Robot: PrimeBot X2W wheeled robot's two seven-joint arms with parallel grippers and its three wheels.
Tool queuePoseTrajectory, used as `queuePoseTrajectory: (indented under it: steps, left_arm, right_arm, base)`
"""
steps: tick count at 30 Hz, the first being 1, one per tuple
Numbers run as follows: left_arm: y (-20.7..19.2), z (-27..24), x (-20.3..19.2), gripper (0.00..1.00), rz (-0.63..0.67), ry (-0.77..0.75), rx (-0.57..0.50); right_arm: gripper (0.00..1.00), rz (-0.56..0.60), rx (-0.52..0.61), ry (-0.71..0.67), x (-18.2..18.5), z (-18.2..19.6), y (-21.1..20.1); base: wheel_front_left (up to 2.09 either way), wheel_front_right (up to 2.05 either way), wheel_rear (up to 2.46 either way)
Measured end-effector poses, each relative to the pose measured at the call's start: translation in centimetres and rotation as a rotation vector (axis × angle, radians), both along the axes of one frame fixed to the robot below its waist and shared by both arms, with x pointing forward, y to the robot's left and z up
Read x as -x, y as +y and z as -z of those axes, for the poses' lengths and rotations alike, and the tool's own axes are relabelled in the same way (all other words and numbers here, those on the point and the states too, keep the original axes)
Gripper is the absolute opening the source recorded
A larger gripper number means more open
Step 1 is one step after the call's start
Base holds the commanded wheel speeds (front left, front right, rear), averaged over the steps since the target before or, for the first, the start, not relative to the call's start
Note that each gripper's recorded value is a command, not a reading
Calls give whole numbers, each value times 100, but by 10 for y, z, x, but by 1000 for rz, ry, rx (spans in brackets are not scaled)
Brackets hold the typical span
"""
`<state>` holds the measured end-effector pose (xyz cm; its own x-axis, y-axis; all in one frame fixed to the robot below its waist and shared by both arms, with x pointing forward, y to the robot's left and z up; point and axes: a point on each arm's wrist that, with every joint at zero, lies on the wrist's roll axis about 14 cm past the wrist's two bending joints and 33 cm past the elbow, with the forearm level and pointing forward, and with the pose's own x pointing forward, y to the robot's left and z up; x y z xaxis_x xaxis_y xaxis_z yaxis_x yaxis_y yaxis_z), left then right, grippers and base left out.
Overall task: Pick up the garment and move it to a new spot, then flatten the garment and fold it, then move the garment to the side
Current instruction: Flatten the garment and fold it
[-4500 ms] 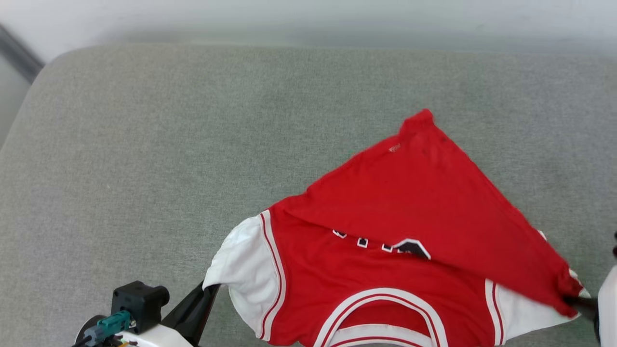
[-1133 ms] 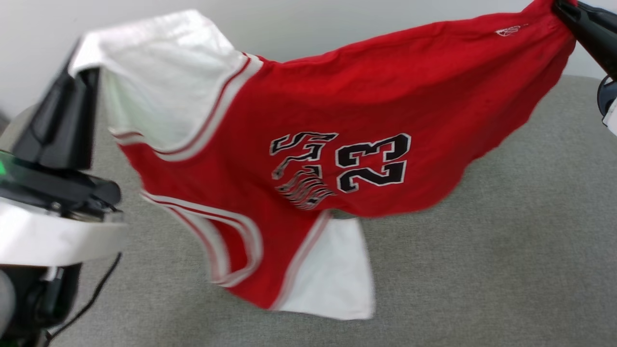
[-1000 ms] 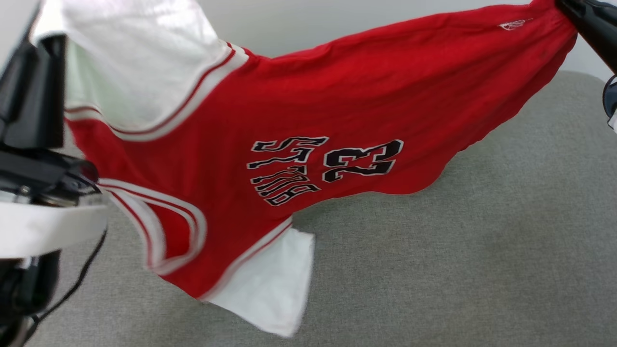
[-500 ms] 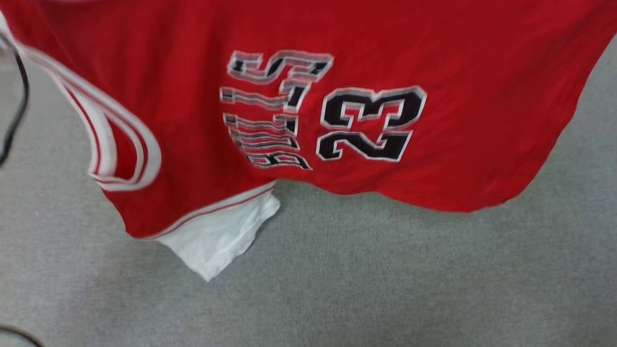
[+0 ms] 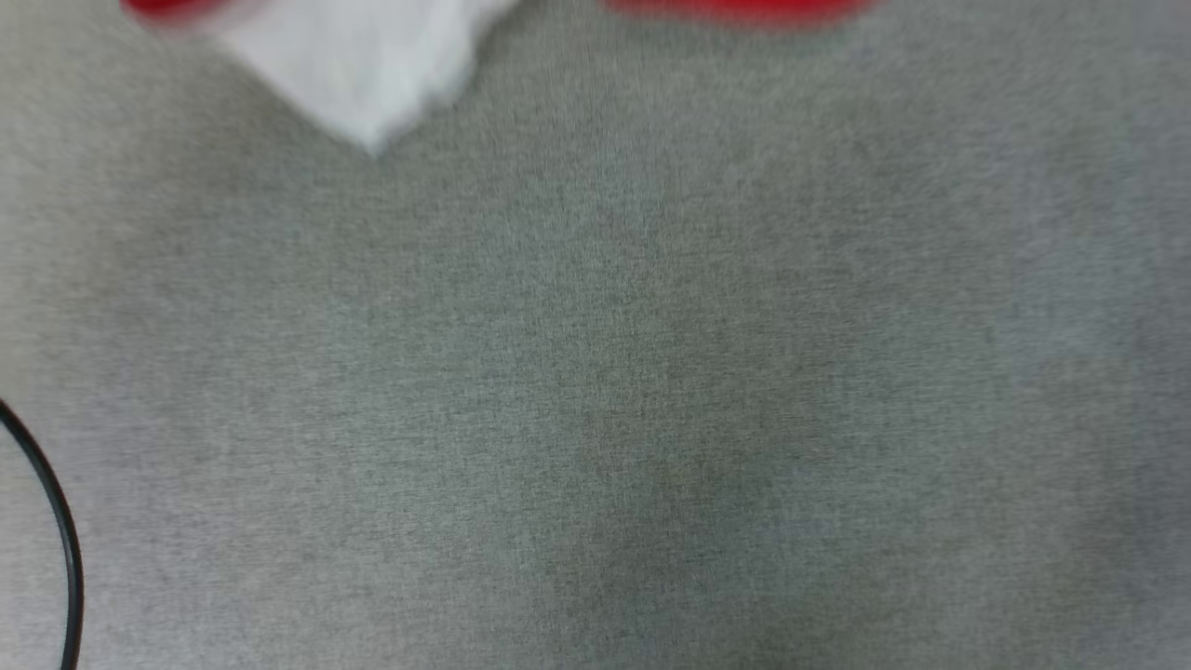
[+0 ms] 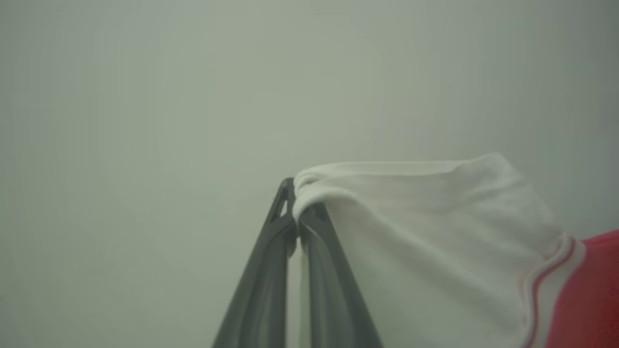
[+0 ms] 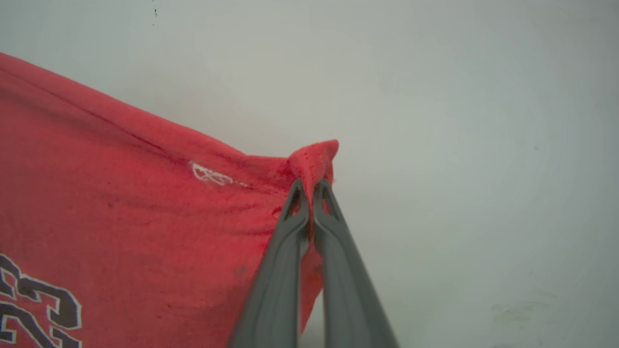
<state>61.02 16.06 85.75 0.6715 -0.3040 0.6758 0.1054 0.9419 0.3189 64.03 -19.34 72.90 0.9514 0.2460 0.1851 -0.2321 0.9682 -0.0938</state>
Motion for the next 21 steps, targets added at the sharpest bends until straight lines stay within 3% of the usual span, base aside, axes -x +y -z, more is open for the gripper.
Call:
queuePoseTrajectory:
  steps: [11,15,21]
  left_arm:
    - [21,49,-94,0,-69,62,81]
    - [26,103,-117,0,-77,163,72]
    - [17,181,-119,0,-44,342,76]
  right_arm:
    - [0,88,13,-55,-83,35,-10]
    - [0,63,10,17,-101,91,6]
    - [0,36,30,143,-90,162,17]
  base:
    - [0,0,0]
    - [0,0,0]
    - [0,0,0]
